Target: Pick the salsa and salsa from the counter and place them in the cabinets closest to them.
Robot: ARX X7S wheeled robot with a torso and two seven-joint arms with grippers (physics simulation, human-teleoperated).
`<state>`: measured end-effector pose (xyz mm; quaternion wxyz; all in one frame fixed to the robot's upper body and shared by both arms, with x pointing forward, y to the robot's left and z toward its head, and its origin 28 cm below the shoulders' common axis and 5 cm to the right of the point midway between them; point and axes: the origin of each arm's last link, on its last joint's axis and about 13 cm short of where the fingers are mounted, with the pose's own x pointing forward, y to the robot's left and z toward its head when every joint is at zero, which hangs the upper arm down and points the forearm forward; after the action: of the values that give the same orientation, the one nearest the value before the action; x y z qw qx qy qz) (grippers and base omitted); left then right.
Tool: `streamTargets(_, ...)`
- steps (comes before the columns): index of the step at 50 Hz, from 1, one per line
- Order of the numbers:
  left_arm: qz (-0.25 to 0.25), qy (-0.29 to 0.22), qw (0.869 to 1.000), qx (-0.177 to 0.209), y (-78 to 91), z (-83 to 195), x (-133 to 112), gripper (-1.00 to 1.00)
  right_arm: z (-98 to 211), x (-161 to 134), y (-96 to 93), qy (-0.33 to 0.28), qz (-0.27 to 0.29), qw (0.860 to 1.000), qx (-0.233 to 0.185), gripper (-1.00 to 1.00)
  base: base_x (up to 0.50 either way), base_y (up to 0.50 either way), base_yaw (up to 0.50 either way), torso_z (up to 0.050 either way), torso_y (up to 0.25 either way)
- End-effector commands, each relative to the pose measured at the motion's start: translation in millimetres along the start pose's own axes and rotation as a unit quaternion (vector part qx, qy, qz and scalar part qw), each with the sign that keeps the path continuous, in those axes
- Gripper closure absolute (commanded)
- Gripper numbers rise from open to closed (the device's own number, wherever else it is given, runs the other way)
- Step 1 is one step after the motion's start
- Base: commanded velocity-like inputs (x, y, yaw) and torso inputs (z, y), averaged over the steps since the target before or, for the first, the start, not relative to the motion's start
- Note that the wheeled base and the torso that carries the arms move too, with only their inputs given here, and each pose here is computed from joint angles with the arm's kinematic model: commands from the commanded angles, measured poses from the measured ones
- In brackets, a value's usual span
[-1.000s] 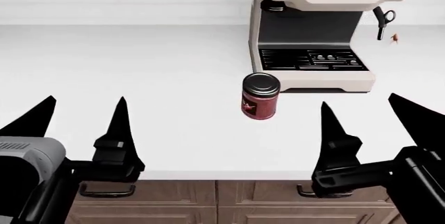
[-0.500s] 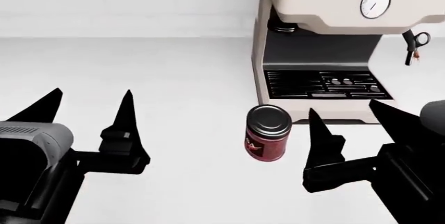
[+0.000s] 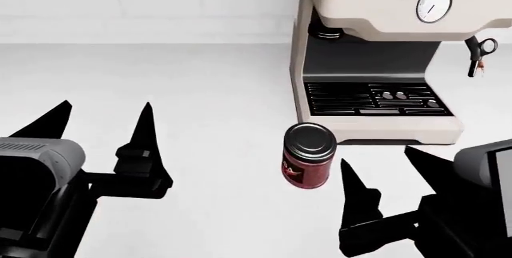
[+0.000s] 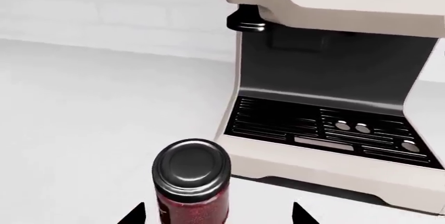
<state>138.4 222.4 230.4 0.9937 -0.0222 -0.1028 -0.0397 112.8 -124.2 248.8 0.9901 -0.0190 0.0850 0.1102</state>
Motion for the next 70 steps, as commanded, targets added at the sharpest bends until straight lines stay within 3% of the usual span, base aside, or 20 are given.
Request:
streamTargets(1,0.000,0.001,1.000,0.002,-0.3,0.3,-0.2,-1.00,-8.6,-2.7,2.0,0.039,0.032,0.999,0.006,-1.00,0.00,0.00,0.00,0.000,0.000)
streamTargets(32,-0.005,0.006,1.000,0.004,-1.7,-2.2,2.3,-1.00,-38.0,41.7,3.1,0.105,0.079,0.991,0.037,-1.00,0.00,0.00,0.00,0.000,0.000)
streamTargets(70,-0.003,0.006,1.000,0.003,-1.2,-3.6,0.7,-1.00,-46.4,76.6,10.5,0.095,0.086,0.991,0.036,-1.00,0.00,0.00,0.00,0.000,0.000)
